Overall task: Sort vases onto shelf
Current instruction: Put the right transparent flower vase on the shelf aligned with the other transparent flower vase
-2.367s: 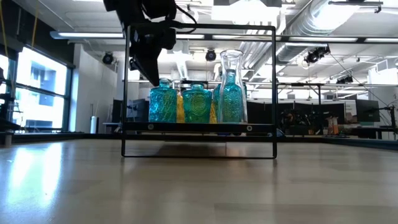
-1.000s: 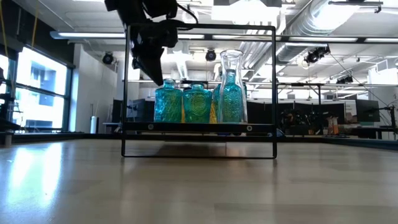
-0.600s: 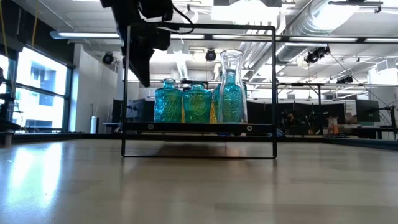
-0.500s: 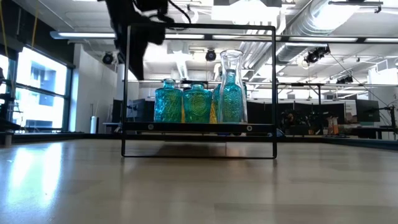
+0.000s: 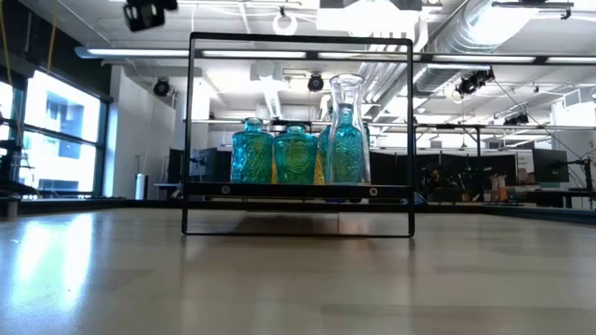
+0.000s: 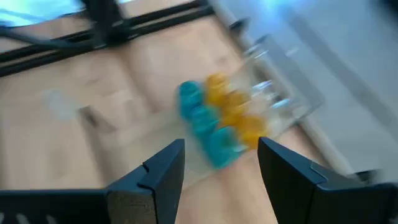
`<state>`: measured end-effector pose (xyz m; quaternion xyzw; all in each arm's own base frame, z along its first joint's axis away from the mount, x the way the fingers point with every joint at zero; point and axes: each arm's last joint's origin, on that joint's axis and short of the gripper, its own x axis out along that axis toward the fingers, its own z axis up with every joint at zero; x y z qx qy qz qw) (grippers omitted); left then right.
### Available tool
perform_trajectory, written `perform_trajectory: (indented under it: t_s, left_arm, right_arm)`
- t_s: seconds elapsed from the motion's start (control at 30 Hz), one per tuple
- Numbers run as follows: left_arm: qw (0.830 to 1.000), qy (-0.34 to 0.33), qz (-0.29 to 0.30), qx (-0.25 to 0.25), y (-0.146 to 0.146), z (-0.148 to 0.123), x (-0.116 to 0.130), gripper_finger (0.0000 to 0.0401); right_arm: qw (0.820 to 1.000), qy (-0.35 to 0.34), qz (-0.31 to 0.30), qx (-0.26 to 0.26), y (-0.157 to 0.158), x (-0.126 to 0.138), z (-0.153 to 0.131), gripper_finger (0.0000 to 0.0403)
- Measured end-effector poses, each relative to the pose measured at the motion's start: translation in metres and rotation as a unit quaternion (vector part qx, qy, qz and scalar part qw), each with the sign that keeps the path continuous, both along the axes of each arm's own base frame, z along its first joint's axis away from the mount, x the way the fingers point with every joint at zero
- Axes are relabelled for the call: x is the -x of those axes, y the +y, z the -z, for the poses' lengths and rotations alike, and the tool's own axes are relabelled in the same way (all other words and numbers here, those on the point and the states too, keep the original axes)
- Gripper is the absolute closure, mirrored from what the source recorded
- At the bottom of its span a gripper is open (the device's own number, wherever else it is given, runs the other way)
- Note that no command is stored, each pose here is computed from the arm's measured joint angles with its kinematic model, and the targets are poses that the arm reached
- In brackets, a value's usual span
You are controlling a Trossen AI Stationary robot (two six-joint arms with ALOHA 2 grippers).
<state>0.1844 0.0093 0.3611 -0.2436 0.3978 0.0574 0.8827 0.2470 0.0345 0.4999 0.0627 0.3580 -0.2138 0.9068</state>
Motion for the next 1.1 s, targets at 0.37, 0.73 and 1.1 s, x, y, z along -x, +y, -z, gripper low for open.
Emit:
perform_trajectory:
  t_s: [0.37,0.73,1.1]
  left_arm:
    - [0.996,-0.051,0.005,-0.068,-0.008,-0.016,0.028,0.0400]
    - [0.995,-0.023,0.058,-0.079,-0.014,-0.011,0.031,0.0400]
    - [0.993,-0.027,0.073,-0.091,-0.015,-0.011,0.031,0.0400]
  right_arm:
    - [0.971,0.177,0.001,-0.158,0.052,-0.033,0.089,0.0217]
    - [0.923,0.263,0.085,-0.266,0.129,-0.005,0.138,0.0217]
    - [0.934,0.247,0.087,-0.243,0.162,0.019,0.145,0.0217]
